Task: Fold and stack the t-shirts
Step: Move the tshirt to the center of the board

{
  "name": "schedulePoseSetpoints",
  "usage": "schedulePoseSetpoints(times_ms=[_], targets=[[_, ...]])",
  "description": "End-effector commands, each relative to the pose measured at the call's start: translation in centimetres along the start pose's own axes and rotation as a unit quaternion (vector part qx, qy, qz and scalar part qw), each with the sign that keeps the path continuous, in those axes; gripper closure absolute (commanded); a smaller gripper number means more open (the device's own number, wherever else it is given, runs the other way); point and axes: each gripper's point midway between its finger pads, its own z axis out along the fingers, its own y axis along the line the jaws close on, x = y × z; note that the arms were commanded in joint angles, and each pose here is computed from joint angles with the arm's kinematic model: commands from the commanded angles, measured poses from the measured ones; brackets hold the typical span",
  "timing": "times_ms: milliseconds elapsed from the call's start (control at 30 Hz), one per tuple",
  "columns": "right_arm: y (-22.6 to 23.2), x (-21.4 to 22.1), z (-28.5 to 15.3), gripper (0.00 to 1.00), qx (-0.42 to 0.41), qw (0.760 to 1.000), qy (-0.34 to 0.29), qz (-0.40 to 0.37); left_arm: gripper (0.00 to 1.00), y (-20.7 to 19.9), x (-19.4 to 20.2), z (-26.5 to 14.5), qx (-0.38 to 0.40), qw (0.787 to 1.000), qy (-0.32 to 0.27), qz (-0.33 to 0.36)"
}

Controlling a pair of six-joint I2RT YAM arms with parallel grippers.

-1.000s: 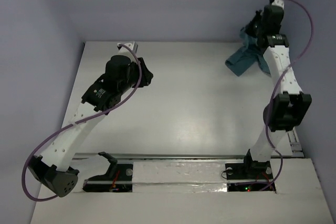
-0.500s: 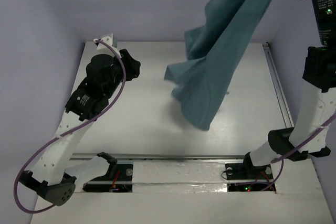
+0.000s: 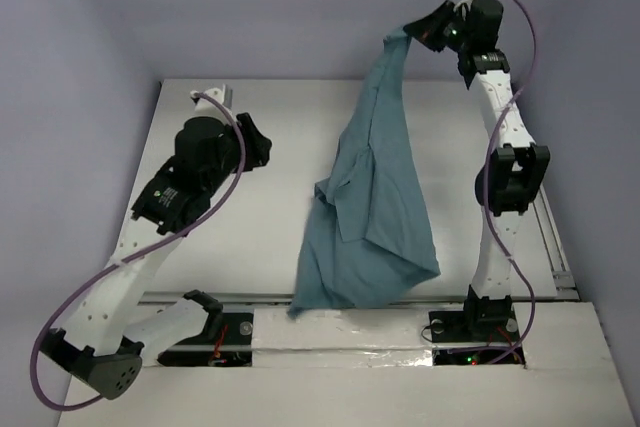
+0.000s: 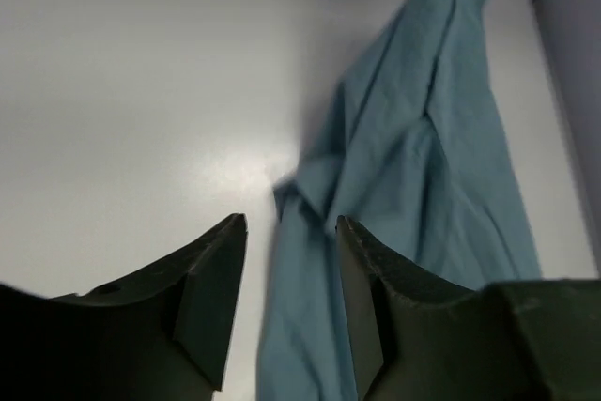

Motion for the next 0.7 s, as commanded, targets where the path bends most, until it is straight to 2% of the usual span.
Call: schedulePoseSetpoints(times_ms=[0,33,67,100,133,167,200,233,267,300,367,400,433,467,500,567,600,667], targets=[[-3.6,-4.1,-1.5,0.6,0.014,1.0,-0.012,0.02,0.6,0.2,5.3,2.3,0.02,0.997,0.078,0.003],[-1.8,-6.0,-2.1,0.48,0.011,0.999,-0.03,-0.009,0.62,0.1,5.9,3.0,0.023,0.996,0.084,0.002],[-2.7,-5.6,-2.2,0.33,0.027,0.999,-0.018,-0.04,0.64,-0.2,7.0,3.5,0.028,0.995,0.098,0.006],[-3.8,-4.5,-2.5,0.22,0.051,0.998,0.004,-0.035,0.65,-0.6,7.4,3.8,0.034,0.994,0.103,0.009],[-4.4,-3.8,-3.5,0.13,0.078,0.996,0.015,-0.035,0.65,-1.2,8.1,4.8,0.038,0.993,0.114,0.016],[-4.8,-2.5,-4.3,0.13,0.098,0.993,0.034,-0.052,0.65,-2.9,9.5,5.0,0.065,0.988,0.137,0.029],[-5.4,-0.7,-5.4,0.16,0.123,0.99,0.056,-0.047,0.68,-3.3,10.4,5.5,0.063,0.986,0.148,0.039],[-0.8,-1.1,-8.3,0.55,0.122,0.989,0.034,-0.073,0.69,-2.7,11.9,6.9,0.04,0.984,0.166,0.048],[-0.7,1.0,-9.4,0.8,0.134,0.987,0.042,-0.08,0.71,-2.1,13.1,7.5,0.031,0.982,0.179,0.051],[-5.1,7.5,-10.6,1.0,0.179,0.976,0.097,-0.075,0.87,-1.7,14.0,7.9,0.023,0.98,0.189,0.051],[-1.3,13.7,-13.2,1.0,0.151,0.972,0.141,-0.108,0.98,-0.1,16.7,8.4,0.001,0.975,0.217,0.055],[-3.0,19.7,-14.7,1.0,0.167,0.959,0.208,-0.099,0.99,0.6,17.2,8.7,-0.006,0.974,0.22,0.056],[-3.0,22.7,-15.5,1.0,0.18,0.949,0.235,-0.113,0.98,1.3,17.6,9.6,-0.014,0.975,0.217,0.055],[-0.7,27.6,-16.1,1.0,0.157,0.937,0.281,-0.14,0.93,2.3,18.4,10.1,-0.022,0.973,0.222,0.057],[-1.4,30.6,-17.2,1.0,0.17,0.924,0.308,-0.147,0.75,2.6,18.6,10.7,-0.016,0.973,0.224,0.058],[-1.1,33.2,-17.5,0.97,0.172,0.922,0.317,-0.143,0.67,3.0,17.8,13.1,-0.008,0.975,0.217,0.036],[-0.6,33.6,-17.3,0.92,0.17,0.928,0.308,-0.122,0.62,2.9,17.3,13.8,-0.002,0.977,0.213,0.031],[-1.7,34.5,-17.5,0.59,0.179,0.93,0.301,-0.11,0.58,2.5,15.7,15.8,0.01,0.98,0.194,0.034]])
